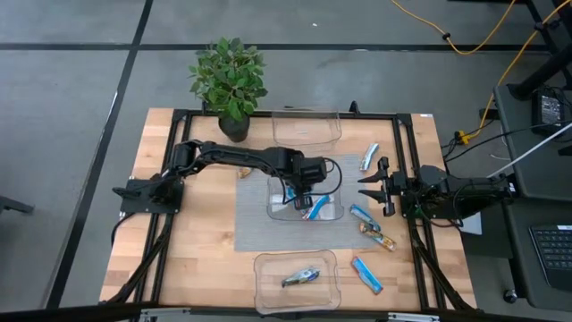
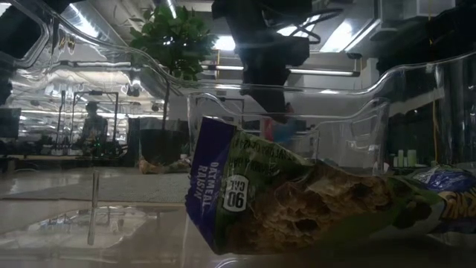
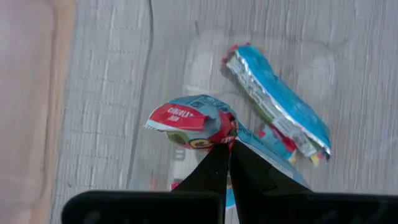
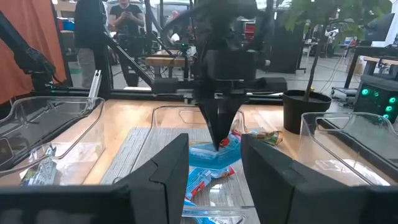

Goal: Pick and place Granola Bars by type
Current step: Put the red granola bar into the middle transparent bin, then put the orange granola bar into the top transparent bin

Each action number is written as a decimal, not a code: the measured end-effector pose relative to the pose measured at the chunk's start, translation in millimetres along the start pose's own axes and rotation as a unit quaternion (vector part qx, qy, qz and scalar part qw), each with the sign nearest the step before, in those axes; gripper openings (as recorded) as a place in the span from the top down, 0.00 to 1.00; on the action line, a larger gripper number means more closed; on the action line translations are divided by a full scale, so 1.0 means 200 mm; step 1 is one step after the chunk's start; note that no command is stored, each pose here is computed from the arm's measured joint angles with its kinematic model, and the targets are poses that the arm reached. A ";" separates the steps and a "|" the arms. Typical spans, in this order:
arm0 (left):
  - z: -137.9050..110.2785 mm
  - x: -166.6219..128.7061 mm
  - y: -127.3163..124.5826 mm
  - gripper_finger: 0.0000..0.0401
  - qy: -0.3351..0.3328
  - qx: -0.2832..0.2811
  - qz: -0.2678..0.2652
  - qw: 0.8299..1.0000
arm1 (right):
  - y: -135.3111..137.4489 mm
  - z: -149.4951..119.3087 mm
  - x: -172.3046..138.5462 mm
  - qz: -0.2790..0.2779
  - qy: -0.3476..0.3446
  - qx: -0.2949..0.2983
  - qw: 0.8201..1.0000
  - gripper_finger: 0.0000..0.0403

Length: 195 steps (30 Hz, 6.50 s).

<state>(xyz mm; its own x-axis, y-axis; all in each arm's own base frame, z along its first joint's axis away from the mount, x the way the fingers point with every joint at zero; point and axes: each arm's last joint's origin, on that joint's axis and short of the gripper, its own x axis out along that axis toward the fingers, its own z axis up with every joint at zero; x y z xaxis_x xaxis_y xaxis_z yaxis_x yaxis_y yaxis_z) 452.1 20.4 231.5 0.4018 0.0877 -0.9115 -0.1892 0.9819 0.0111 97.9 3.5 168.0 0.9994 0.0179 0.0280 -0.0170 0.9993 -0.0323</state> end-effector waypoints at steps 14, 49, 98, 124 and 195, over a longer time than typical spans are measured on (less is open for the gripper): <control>-0.04 0.04 0.01 0.98 0.047 0.036 -0.076 0.995 | 0.00 0.00 0.00 0.000 0.000 0.002 1.000 0.63; -0.13 -0.40 0.08 0.63 0.175 -0.033 0.096 0.979 | 0.00 0.00 0.00 -0.005 0.002 -0.050 0.999 0.63; -1.04 -0.09 0.49 0.35 0.019 -0.364 0.118 0.924 | 0.00 0.00 0.00 -0.005 0.005 -0.061 0.998 0.63; -1.12 0.00 0.47 0.82 0.002 -0.400 0.067 0.914 | 0.00 0.00 0.00 -0.005 0.005 -0.064 0.998 0.63; -0.25 -0.74 0.48 0.99 -0.230 -0.232 0.057 0.943 | 0.00 -0.01 0.00 -0.004 0.008 -0.065 0.998 0.63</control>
<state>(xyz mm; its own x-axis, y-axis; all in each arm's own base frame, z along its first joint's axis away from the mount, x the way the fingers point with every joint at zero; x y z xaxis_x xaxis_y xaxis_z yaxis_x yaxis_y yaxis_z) 330.6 94.0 346.7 0.6814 0.3564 -0.6393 -0.5837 0.7915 -0.1809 98.9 3.1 166.9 0.9999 0.0075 0.0139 -0.0052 0.9869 -0.1611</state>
